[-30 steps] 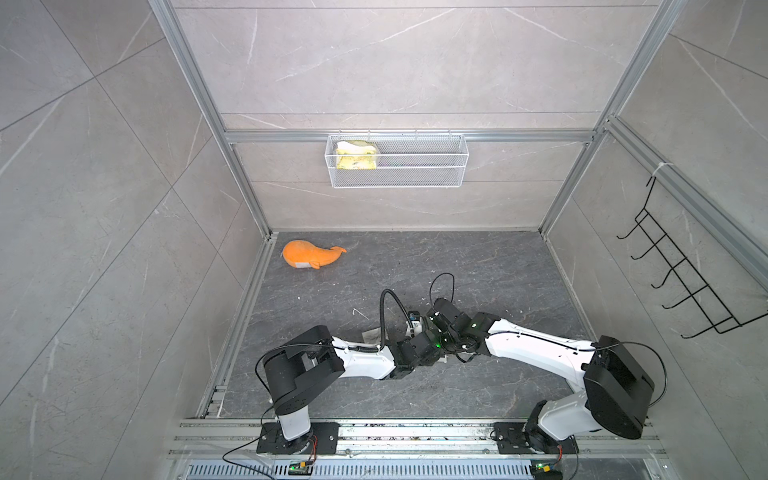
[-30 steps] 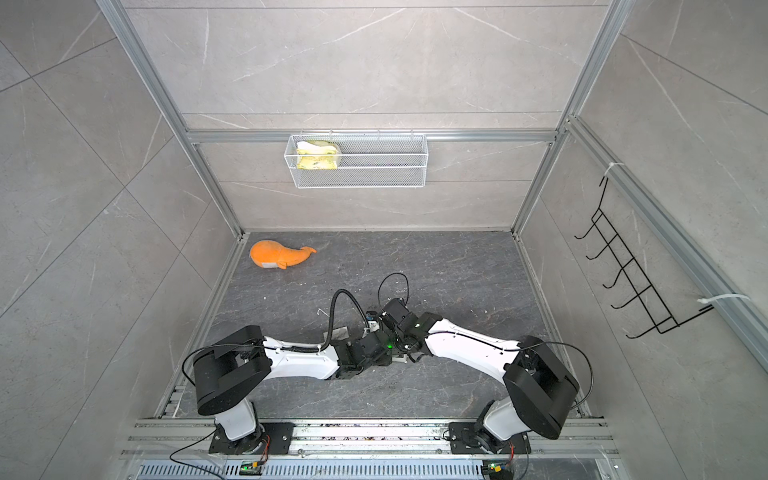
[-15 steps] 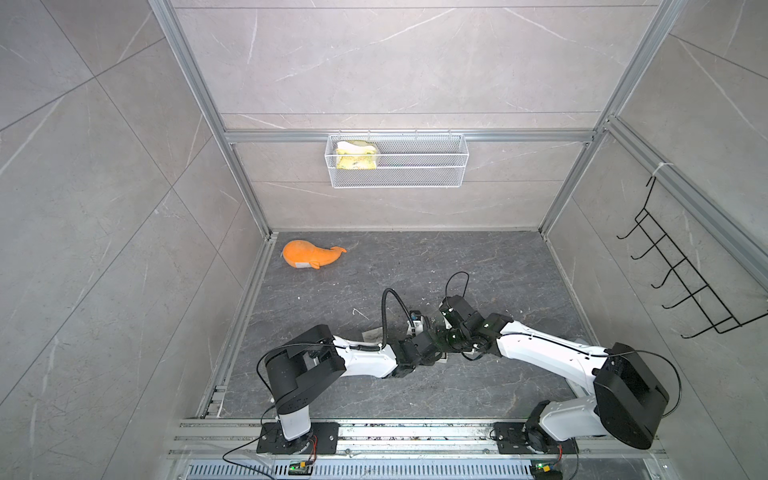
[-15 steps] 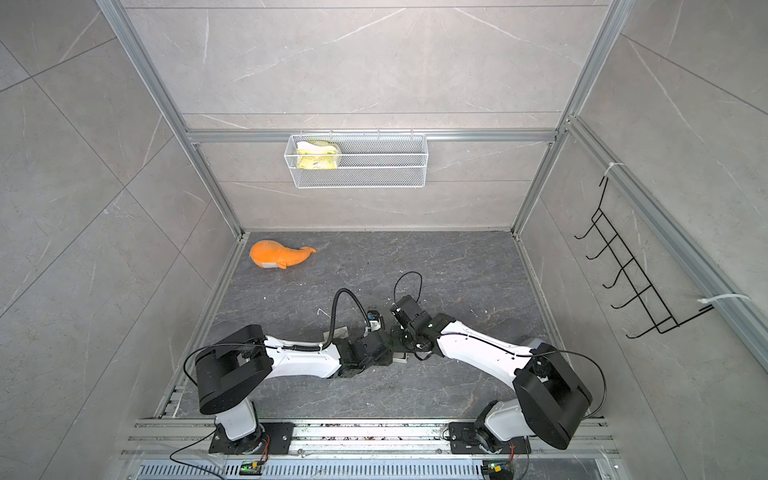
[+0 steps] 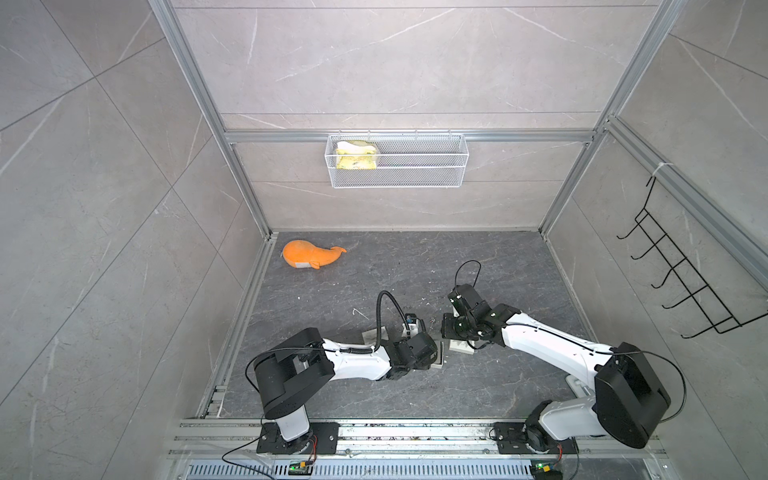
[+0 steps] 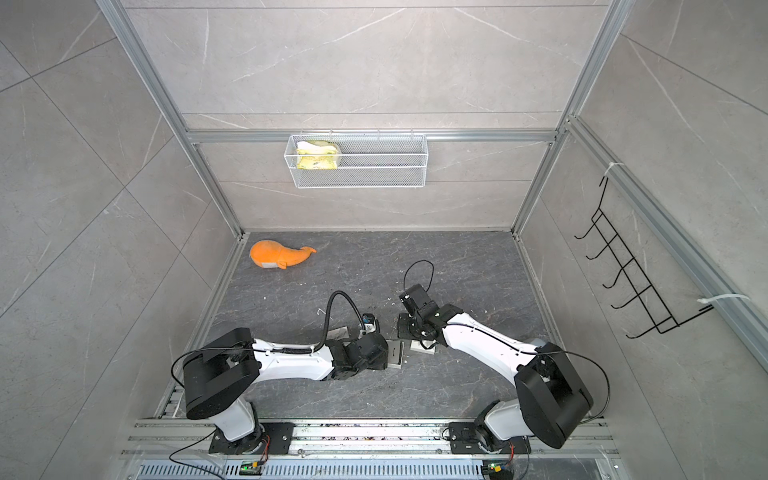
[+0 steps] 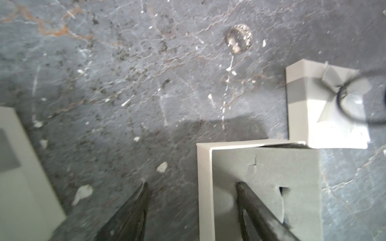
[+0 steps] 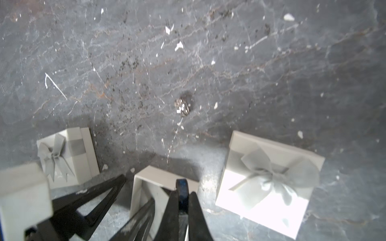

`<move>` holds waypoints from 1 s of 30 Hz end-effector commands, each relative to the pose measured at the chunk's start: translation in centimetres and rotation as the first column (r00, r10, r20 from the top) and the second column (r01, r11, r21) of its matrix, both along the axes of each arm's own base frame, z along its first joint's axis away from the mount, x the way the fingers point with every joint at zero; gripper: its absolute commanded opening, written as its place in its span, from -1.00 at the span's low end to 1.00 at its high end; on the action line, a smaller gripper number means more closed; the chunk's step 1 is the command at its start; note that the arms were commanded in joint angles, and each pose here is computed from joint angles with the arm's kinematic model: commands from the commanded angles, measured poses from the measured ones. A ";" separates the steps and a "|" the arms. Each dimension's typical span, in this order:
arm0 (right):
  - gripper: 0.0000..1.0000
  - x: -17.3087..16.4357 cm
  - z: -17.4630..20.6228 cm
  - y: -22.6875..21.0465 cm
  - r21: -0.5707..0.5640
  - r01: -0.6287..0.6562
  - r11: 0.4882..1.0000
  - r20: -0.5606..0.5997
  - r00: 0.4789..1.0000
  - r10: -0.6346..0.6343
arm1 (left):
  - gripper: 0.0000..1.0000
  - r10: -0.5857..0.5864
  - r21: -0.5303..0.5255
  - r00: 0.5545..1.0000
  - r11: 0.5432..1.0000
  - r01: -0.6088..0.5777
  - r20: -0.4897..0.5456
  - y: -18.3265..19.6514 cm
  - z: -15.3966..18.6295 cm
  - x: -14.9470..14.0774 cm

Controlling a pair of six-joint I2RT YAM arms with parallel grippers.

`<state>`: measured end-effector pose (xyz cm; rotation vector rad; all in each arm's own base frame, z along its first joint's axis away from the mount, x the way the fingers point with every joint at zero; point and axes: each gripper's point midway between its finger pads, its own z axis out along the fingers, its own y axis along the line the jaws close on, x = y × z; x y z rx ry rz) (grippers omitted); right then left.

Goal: Take the rings out of the lift-off lid box
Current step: Take out the ring from the jewelry box, then place the ring at the center of the board.

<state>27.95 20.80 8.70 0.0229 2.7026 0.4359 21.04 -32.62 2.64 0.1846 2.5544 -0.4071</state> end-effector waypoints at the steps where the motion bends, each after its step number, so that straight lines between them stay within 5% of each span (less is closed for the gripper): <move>1: -1.00 1.9 -0.4 -0.8 -0.073 0.012 0.997 0.012 1.000 -0.011 | 0.40 0.004 0.065 1.000 0.998 -0.003 -0.004 2.0 0.2 -0.4; 10: -0.99 4.6 -3.3 -0.7 -0.156 0.007 0.988 -0.041 0.999 -0.014 | 0.48 0.005 0.037 0.999 0.999 -0.007 0.050 1.9 2.2 0.4; 16: -0.66 4.9 -3.9 -0.5 -0.176 -0.013 0.984 -0.061 0.998 0.003 | 0.53 0.001 0.015 0.998 1.000 -0.002 0.069 1.6 3.0 0.8; 22: -0.09 4.5 -2.9 -0.9 -0.175 -0.015 0.985 -0.048 0.999 0.007 | 0.53 -0.014 0.039 0.999 0.999 0.013 0.035 1.2 1.8 0.8; 30: -0.06 1.2 -0.1 1.1 -0.026 -0.095 0.995 -0.052 0.994 0.093 | 0.53 0.001 0.075 1.000 0.997 -0.001 -0.007 2.0 0.1 0.7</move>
